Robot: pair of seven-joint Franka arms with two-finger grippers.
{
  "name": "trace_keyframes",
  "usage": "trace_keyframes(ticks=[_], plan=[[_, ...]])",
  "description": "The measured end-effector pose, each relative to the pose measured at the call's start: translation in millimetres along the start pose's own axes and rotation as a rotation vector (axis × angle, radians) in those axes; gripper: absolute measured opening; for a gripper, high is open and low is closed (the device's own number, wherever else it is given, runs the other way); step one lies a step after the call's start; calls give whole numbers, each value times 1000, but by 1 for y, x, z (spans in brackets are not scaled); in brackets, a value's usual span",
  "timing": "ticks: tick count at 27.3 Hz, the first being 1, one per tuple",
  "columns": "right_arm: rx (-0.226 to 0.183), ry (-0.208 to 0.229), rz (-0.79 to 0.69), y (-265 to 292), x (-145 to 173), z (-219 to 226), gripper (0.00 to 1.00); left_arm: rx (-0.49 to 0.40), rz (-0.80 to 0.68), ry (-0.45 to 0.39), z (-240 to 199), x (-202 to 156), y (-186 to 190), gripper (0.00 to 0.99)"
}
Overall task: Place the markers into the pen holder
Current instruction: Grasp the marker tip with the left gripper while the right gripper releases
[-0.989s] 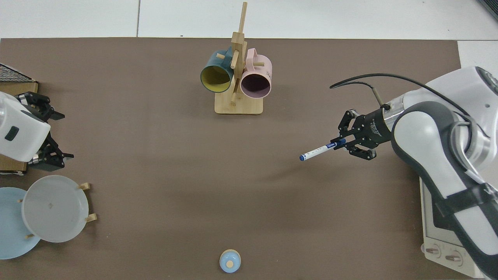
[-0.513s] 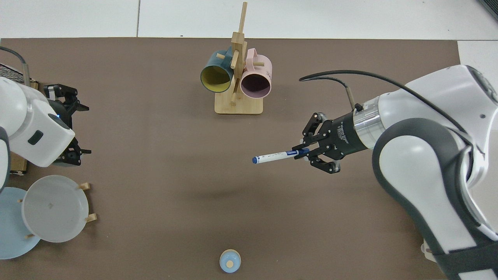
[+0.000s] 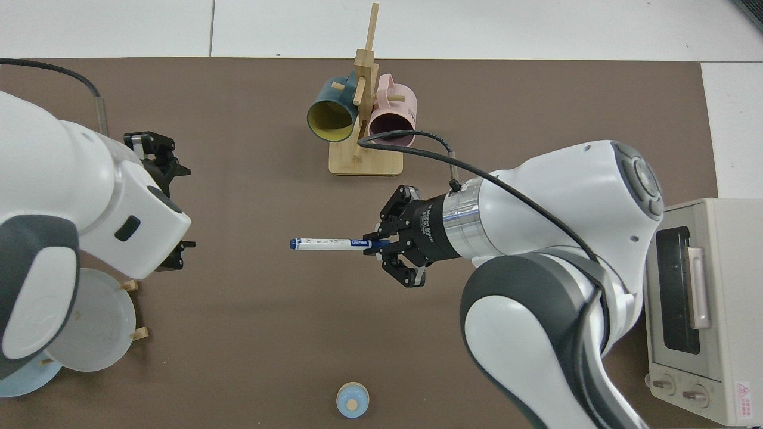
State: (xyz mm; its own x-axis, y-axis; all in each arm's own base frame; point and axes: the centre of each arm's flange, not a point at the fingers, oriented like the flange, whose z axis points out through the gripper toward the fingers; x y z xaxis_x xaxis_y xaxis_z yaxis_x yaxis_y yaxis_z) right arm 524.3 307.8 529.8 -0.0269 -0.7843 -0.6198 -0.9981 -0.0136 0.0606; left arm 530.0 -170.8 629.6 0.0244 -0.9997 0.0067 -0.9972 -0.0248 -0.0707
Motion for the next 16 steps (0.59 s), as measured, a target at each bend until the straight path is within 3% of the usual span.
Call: trace_keyframes(ticks=[8, 16], plan=[[47, -34, 41, 12, -31, 16, 167, -25, 76, -5, 7, 56, 26, 991], [49, -37, 46, 16, -36, 24, 167, -53, 116, -7, 19, 76, 39, 982]])
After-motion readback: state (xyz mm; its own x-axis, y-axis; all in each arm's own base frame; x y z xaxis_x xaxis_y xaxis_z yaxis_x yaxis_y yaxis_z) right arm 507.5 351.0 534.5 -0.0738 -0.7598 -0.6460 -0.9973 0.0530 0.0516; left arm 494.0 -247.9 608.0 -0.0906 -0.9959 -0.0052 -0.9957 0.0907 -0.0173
